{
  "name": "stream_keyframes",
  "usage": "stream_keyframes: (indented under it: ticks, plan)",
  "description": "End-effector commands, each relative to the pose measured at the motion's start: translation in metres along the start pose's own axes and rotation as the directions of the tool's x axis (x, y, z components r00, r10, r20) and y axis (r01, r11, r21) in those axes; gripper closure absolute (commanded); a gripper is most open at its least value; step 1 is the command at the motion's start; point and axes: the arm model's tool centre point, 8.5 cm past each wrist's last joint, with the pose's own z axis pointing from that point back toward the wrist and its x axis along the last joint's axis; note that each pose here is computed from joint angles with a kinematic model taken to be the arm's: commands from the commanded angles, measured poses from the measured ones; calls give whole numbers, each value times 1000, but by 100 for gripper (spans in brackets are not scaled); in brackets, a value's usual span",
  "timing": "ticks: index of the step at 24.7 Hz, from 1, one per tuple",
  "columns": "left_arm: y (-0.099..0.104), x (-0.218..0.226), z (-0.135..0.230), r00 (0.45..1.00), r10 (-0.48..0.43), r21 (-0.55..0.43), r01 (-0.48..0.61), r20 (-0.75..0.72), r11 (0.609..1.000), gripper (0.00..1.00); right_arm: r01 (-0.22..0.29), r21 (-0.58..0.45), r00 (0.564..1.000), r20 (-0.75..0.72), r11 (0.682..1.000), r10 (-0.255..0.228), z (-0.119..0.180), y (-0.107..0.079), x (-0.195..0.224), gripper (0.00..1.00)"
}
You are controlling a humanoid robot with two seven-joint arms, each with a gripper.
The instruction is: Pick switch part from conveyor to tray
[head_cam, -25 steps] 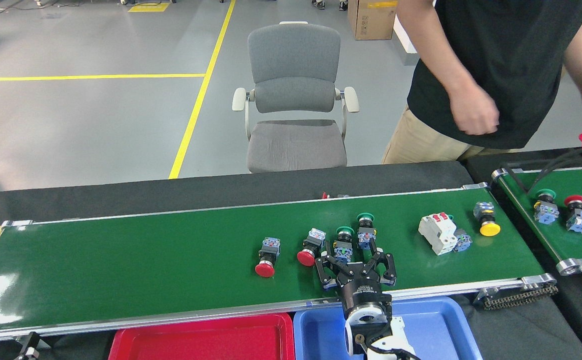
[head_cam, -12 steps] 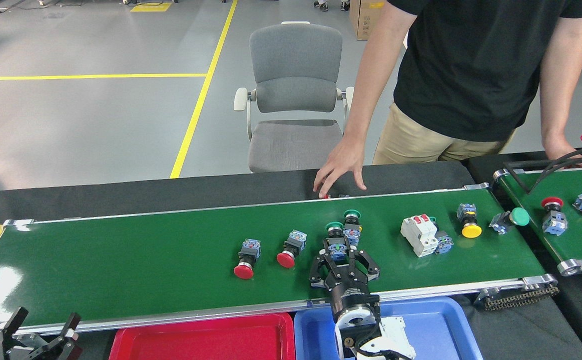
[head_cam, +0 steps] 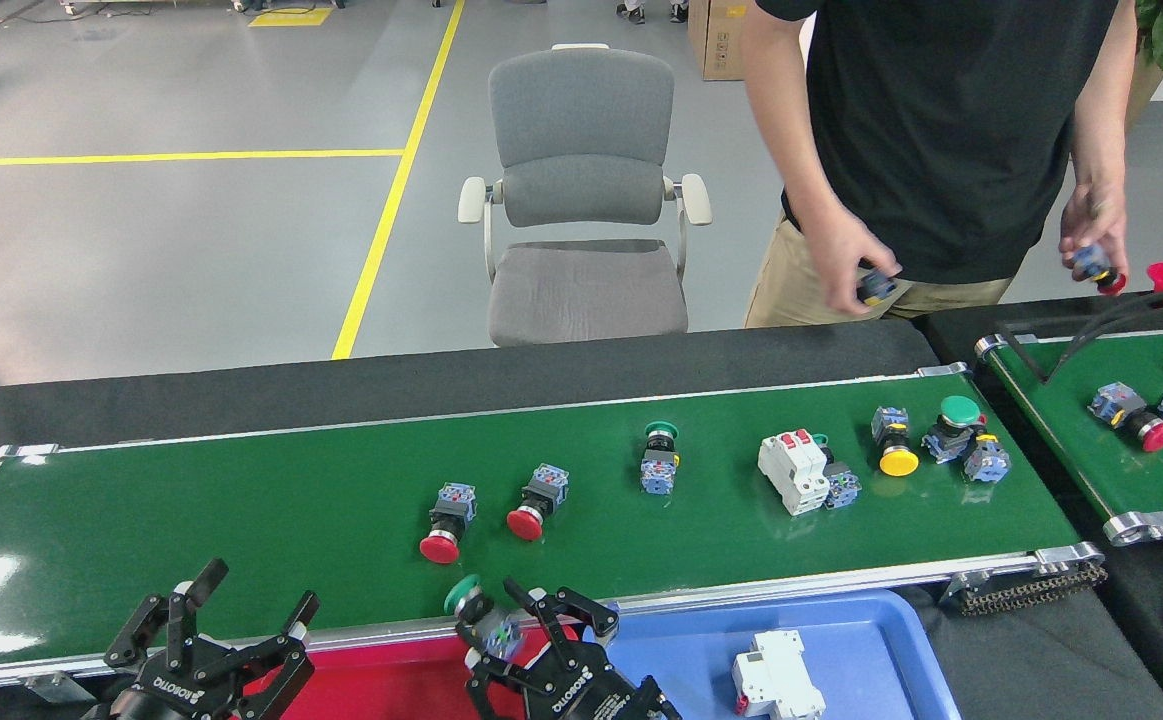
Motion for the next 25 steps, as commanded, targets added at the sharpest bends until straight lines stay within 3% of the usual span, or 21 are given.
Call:
stream_keyframes:
  ticks: [1, 3, 5, 7, 10, 12, 25]
  plan:
    - [3, 0, -3, 1000, -11, 9, 11, -6, 1000, 0, 6, -42, 1000, 0, 999, -6, -3, -12, -6, 1]
    - [-1, 5, -5, 1000, -2, 3, 2, -15, 1000, 0, 13, -60, 996, -83, 998, -18, 1, -17, -33, 1]
    - [-6, 8, -8, 1000, 4, -11, -4, -28, 1000, 0, 45, -59, 973, -224, 997, -57, 19, -9, -61, 1]
    - [-12, 14, -13, 999, 7, -43, -9, -38, 999, 0, 87, -61, 902, -419, 994, -104, 39, 3, -77, 1]
    - [-16, 24, -26, 999, 25, -69, -28, -48, 997, 0, 64, -35, 776, -627, 997, -72, 60, 10, -103, 1]
    - [-18, 30, -34, 999, 11, -77, -15, -46, 997, 0, 55, -27, 742, -668, 998, -59, 65, 11, -109, 1]
    - [-36, 4, -85, 994, 12, -137, -28, -112, 990, 2, 15, 5, 743, -669, 1000, -8, 36, 3, -136, 1]
